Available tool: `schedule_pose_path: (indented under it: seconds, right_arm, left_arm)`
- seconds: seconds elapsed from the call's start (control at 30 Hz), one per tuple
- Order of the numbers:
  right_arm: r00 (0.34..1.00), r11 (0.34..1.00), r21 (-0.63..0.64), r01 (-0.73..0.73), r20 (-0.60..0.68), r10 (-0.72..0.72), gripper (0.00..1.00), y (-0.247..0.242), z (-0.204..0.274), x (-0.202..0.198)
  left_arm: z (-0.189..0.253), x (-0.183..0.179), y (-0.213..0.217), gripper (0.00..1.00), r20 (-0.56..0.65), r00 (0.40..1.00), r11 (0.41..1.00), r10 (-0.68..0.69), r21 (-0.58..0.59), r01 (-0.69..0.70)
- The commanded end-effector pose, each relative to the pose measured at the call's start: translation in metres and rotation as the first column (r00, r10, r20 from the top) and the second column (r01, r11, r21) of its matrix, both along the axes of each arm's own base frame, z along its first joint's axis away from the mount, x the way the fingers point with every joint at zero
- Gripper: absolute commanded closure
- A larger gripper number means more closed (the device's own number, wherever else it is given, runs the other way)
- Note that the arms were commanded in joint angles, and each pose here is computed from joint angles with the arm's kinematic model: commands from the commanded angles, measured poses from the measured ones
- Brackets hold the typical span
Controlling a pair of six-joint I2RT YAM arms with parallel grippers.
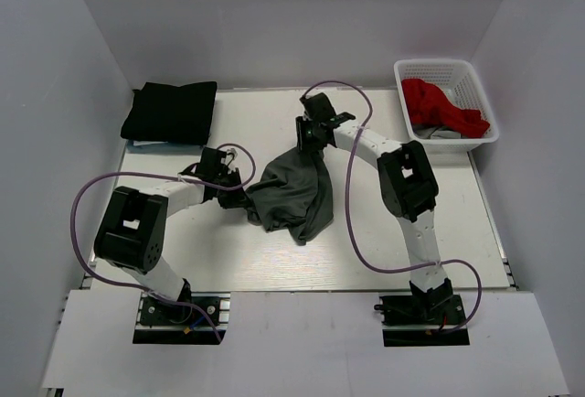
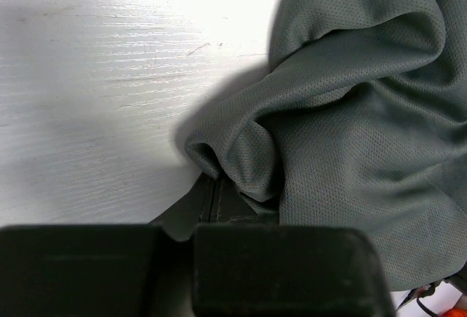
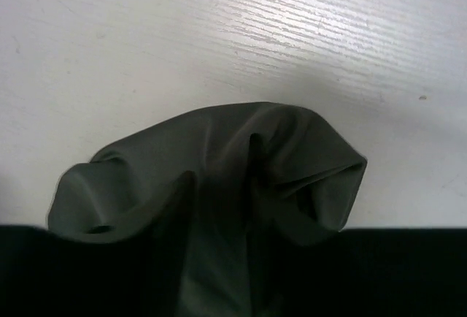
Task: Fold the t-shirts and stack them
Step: Flatten out the tshirt
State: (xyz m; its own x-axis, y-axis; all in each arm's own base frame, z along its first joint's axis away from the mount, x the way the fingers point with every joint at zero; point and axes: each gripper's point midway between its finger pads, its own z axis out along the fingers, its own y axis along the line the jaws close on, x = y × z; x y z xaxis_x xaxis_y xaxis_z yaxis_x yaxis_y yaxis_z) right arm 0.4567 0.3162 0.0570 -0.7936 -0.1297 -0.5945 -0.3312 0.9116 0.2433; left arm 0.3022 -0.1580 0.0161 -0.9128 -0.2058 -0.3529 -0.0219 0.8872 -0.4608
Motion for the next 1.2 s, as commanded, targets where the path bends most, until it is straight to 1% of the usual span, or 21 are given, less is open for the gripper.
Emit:
schedule_pose_path:
  seconds: [0.0, 0.07, 0.1, 0.23, 0.27, 0.37, 0.47, 0.5, 0.57, 0.6, 0.63, 0.77, 0.9, 0.93, 0.97, 1.0, 1.03, 1.07, 1.1, 1.13, 1.17]
  right_arm:
    - [0.998, 1.0, 0.006, 0.013, 0.057, -0.014, 0.67, 0.006, 0.018, 0.014]
    - [0.998, 1.0, 0.0, 0.028, 0.063, -0.028, 0.96, 0.003, 0.019, 0.014]
    - [0.996, 0.999, -0.009, 0.043, 0.079, -0.042, 1.0, 0.001, 0.024, 0.014]
    - [0.98, 0.997, 0.026, 0.075, 0.183, -0.078, 1.0, -0.004, 0.062, 0.018]
    - [0.978, 0.996, 0.025, 0.084, 0.19, -0.087, 1.0, -0.007, 0.063, 0.017]
    - [0.948, 0.99, 0.076, 0.12, 0.288, -0.137, 1.0, -0.017, 0.11, 0.021]
    - [0.87, 0.97, 0.13, 0.203, 0.431, -0.24, 1.0, -0.041, 0.191, 0.033]
    - [0.855, 0.966, 0.132, 0.224, 0.449, -0.26, 1.0, -0.049, 0.204, 0.035]
    - [0.781, 0.948, 0.185, 0.257, 0.538, -0.317, 1.0, -0.068, 0.267, 0.04]
    - [0.763, 0.948, 0.194, 0.251, 0.564, -0.317, 1.0, -0.071, 0.284, 0.039]
    - [0.734, 0.942, 0.22, 0.254, 0.59, -0.336, 1.0, -0.08, 0.308, 0.037]
    - [0.622, 0.922, 0.31, 0.234, 0.681, -0.387, 1.0, -0.102, 0.399, 0.023]
    - [0.534, 0.908, 0.356, 0.223, 0.734, -0.419, 1.0, -0.134, 0.449, -0.014]
    - [0.551, 0.913, 0.329, 0.242, 0.728, -0.408, 1.0, -0.141, 0.431, -0.023]
    - [0.538, 0.911, 0.339, 0.235, 0.735, -0.412, 1.0, -0.149, 0.438, -0.037]
    - [0.602, 0.924, 0.28, 0.259, 0.701, -0.382, 1.0, -0.146, 0.389, -0.033]
    - [0.616, 0.923, 0.281, 0.262, 0.688, -0.384, 1.0, -0.149, 0.379, -0.038]
    - [0.604, 0.918, 0.308, 0.249, 0.691, -0.396, 1.0, -0.157, 0.388, -0.058]
    - [0.695, 0.933, 0.236, 0.273, 0.622, -0.361, 1.0, -0.154, 0.321, -0.06]
    - [0.703, 0.928, 0.27, 0.255, 0.608, -0.37, 1.0, -0.157, 0.321, -0.076]
    - [0.756, 0.937, 0.22, 0.271, 0.553, -0.349, 1.0, -0.157, 0.275, -0.082]
  left_arm:
    - [-0.013, -0.008, 0.013, 1.0, -0.045, 0.999, 0.996, 0.017, 0.087, -0.013]
    - [-0.007, -0.003, 0.012, 1.0, -0.026, 1.0, 0.997, 0.017, 0.081, -0.015]
    - [-0.003, -0.004, 0.012, 1.0, -0.02, 1.0, 0.997, 0.017, 0.079, -0.016]
    - [0.026, 0.011, 0.009, 1.0, 0.073, 0.997, 0.998, 0.033, 0.055, -0.037]
    - [0.042, 0.019, 0.011, 1.0, 0.138, 0.989, 0.997, 0.045, 0.049, -0.052]
    - [0.099, 0.048, 0.013, 1.0, 0.305, 0.947, 0.994, 0.096, 0.025, -0.109]
    - [0.157, 0.078, 0.027, 1.0, 0.436, 0.884, 0.977, 0.17, 0.043, -0.21]
    - [0.197, 0.091, 0.028, 1.0, 0.509, 0.839, 0.972, 0.195, 0.015, -0.235]
    - [0.235, 0.108, 0.047, 1.0, 0.578, 0.773, 0.945, 0.262, 0.01, -0.328]
    - [0.282, 0.12, 0.051, 1.0, 0.643, 0.708, 0.933, 0.293, -0.03, -0.359]
    - [0.291, 0.126, 0.06, 1.0, 0.65, 0.696, 0.916, 0.303, 0.003, -0.402]
    - [0.414, 0.128, 0.068, 1.0, 0.777, 0.539, 0.904, 0.326, -0.089, -0.419]
    - [0.432, 0.108, 0.088, 1.0, 0.795, 0.493, 0.87, 0.354, -0.086, -0.486]
    - [0.441, 0.09, 0.093, 1.0, 0.806, 0.47, 0.869, 0.361, -0.107, -0.483]
    - [0.419, 0.086, 0.094, 1.0, 0.791, 0.501, 0.87, 0.352, -0.079, -0.487]
    - [0.41, 0.079, 0.093, 1.0, 0.779, 0.509, 0.872, 0.366, -0.095, -0.481]
    - [0.412, 0.062, 0.095, 1.0, 0.783, 0.496, 0.875, 0.374, -0.122, -0.468]
    - [0.375, 0.06, 0.093, 1.0, 0.749, 0.55, 0.88, 0.369, -0.09, -0.467]
    - [0.358, 0.053, 0.086, 1.0, 0.719, 0.585, 0.891, 0.375, -0.105, -0.442]
    - [0.324, 0.045, 0.083, 1.0, 0.677, 0.634, 0.897, 0.373, -0.089, -0.433]
    - [0.302, 0.04, 0.072, 1.0, 0.64, 0.682, 0.916, 0.353, -0.087, -0.392]
